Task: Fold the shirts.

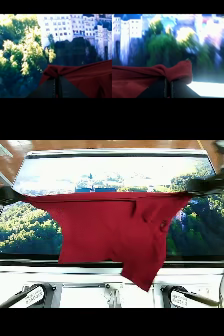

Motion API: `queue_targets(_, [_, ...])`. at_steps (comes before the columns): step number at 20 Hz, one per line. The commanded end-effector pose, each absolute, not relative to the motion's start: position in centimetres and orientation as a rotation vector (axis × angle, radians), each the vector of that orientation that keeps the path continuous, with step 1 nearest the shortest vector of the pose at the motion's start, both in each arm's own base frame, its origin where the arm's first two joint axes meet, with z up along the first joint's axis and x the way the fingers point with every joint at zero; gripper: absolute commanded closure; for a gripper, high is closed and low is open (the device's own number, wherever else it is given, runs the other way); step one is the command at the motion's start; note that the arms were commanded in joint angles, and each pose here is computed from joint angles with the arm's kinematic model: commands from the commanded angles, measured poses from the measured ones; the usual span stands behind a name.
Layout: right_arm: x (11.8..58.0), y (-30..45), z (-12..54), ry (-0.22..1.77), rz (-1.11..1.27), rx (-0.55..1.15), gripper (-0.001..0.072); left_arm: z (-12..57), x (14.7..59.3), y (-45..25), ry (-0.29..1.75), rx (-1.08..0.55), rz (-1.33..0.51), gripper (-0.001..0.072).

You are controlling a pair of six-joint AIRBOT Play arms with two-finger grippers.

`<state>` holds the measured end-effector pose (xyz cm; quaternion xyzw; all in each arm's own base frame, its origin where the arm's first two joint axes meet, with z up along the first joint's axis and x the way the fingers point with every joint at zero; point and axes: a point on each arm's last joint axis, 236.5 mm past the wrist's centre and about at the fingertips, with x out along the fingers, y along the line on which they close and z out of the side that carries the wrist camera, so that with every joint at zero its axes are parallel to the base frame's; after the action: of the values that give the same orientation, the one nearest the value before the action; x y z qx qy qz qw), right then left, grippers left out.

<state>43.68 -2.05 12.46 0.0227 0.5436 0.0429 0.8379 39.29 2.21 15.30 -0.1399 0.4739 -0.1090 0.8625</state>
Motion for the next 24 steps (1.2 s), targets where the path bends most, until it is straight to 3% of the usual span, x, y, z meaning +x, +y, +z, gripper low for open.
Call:
queue_targets(1, [53.0, 1.8, 5.2, 1.028, 0.119, 0.078, 0.0649, 8.0, 46.4, 2.9, 0.984, -0.507, -0.207, 0.0667])
queue_targets(3, [56.9, 3.8, 3.9, 0.912, 0.114, 0.103, 0.0649, 6.0, 49.4, 3.0, 0.932, -0.546, -0.210, 0.0667])
queue_targets(8, [62.5, 7.2, 0.5, 0.735, 0.133, 0.090, 0.0649, 1.8, 53.7, 2.3, 0.859, -0.428, -0.212, 0.0666])
queue_targets(14, [62.6, 6.8, -2.9, 0.789, 0.117, 0.104, 0.0648, -3.2, 53.7, -0.7, 0.963, -0.433, -0.254, 0.0666])
queue_targets(17, [58.7, 5.7, -3.8, 0.973, 0.114, 0.117, 0.0648, -4.4, 50.7, -0.4, 1.104, -0.372, -0.296, 0.0667])
queue_targets(21, [47.7, 3.6, -6.3, 1.457, 0.115, 0.100, 0.0648, -5.7, 44.4, -2.2, 1.399, -0.462, -0.330, 0.0667])
queue_targets(24, [43.8, 2.7, -7.9, 1.615, 0.078, 0.087, 0.0649, -7.4, 41.5, -2.5, 1.549, -0.404, -0.319, 0.0666])
